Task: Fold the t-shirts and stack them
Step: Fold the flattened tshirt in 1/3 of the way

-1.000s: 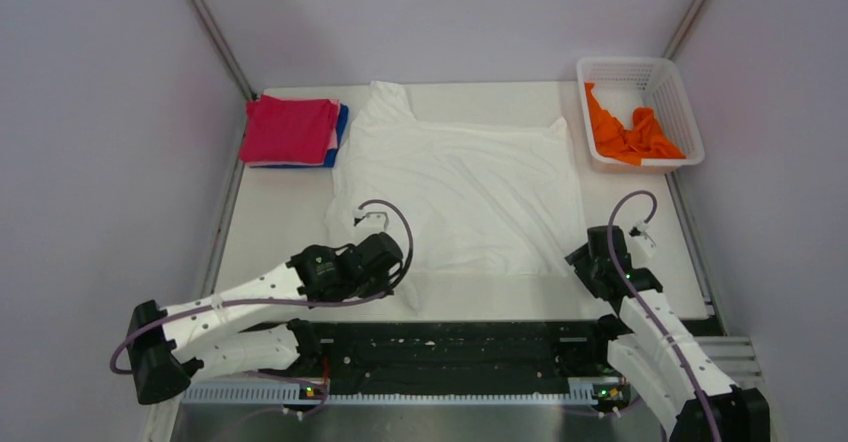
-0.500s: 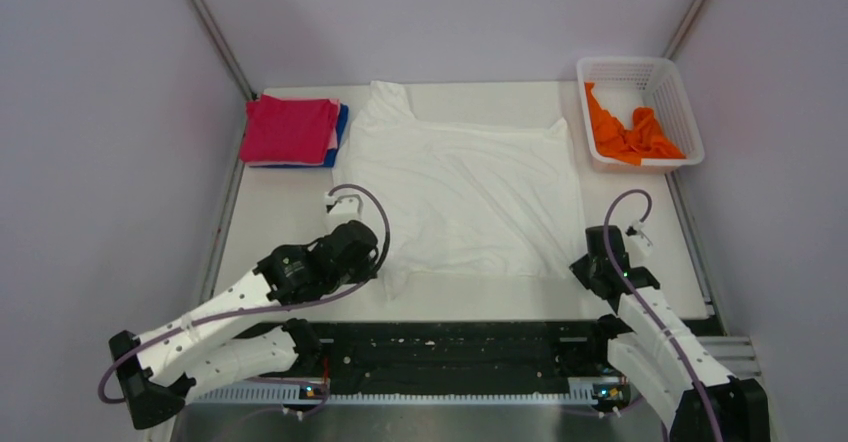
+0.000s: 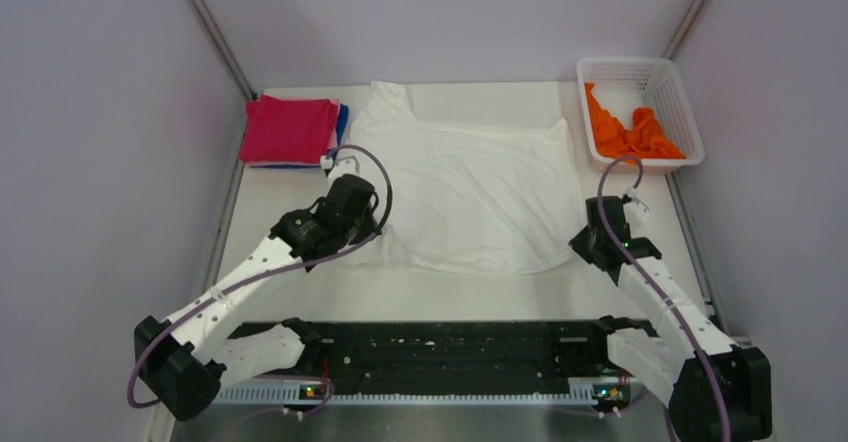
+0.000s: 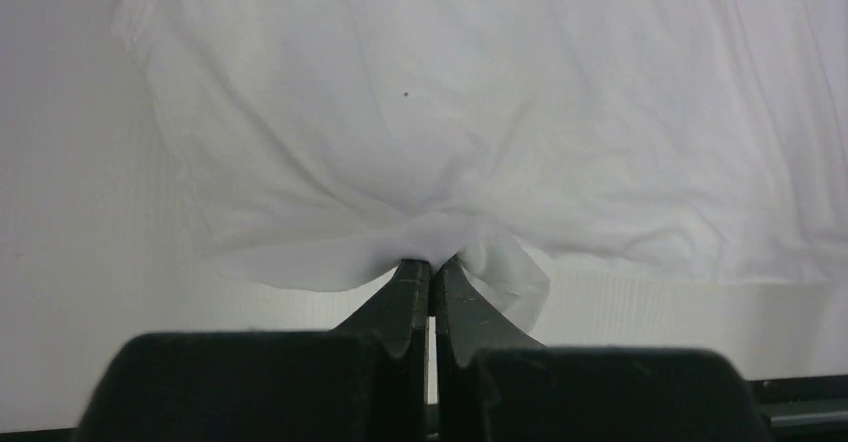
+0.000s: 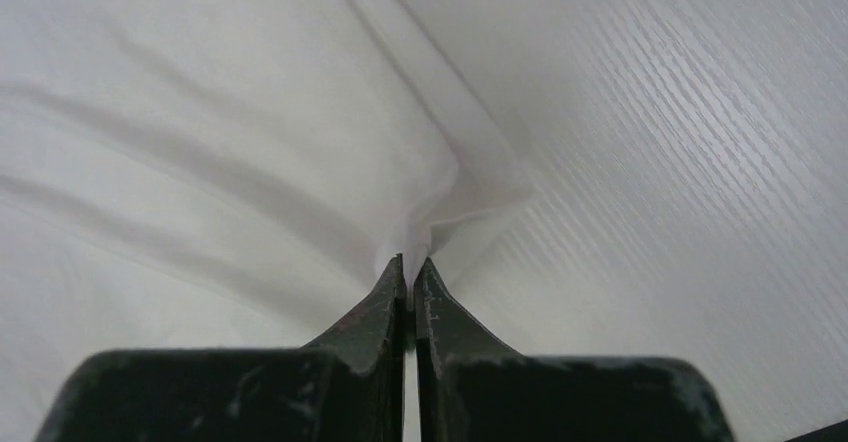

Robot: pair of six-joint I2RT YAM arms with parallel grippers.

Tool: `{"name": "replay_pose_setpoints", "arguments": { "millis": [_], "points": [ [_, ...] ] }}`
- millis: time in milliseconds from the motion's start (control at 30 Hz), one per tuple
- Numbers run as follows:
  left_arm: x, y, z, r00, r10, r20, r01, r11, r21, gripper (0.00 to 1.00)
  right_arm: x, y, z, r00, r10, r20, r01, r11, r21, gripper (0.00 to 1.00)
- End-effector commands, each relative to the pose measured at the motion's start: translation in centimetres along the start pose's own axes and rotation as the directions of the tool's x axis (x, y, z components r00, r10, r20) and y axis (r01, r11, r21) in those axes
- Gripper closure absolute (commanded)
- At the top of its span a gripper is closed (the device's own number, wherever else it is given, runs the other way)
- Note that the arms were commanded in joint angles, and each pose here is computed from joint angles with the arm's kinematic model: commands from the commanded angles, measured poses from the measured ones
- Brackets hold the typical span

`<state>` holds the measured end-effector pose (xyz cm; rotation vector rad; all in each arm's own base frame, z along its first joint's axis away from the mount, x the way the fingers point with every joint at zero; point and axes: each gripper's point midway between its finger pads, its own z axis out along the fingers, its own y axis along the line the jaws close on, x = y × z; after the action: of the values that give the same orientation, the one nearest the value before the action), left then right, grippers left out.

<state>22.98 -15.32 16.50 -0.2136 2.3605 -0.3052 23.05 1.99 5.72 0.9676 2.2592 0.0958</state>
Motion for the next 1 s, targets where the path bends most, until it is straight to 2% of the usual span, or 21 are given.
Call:
{"name": "replay_pose_setpoints", "arguments": {
  "millis": [0,233,567,800,967],
  "points": [
    [-5.3,-2.0,1.0,0.996,-0.037,0.086,0.031,0.997,0.067,1.0,-3.4,3.3,-0.2,0.997,-0.032,0.064,0.035,0.998,-0.049,1.0],
    [-10.6,-1.0,3.7,0.99,-0.043,0.134,0.042,0.999,0.007,1.0,-7.3,7.6,0.6,0.992,0.0,0.125,0.011,0.997,-0.081,1.0],
    [-15.6,0.9,10.1,0.995,-0.031,0.093,0.038,0.996,-0.08,1.0,-11.1,11.2,3.5,0.987,-0.025,0.157,0.036,0.997,-0.067,1.0],
    [-17.6,0.9,15.1,0.99,0.124,0.061,-0.12,0.99,-0.069,1.0,-12.4,13.1,5.9,0.978,-0.068,0.196,0.088,0.991,-0.098,1.0],
    [-19.8,1.5,18.9,0.982,0.174,0.072,-0.171,0.984,-0.041,1.0,-12.3,12.5,7.9,0.977,-0.101,0.186,0.109,0.994,-0.031,1.0]
  ]
}}
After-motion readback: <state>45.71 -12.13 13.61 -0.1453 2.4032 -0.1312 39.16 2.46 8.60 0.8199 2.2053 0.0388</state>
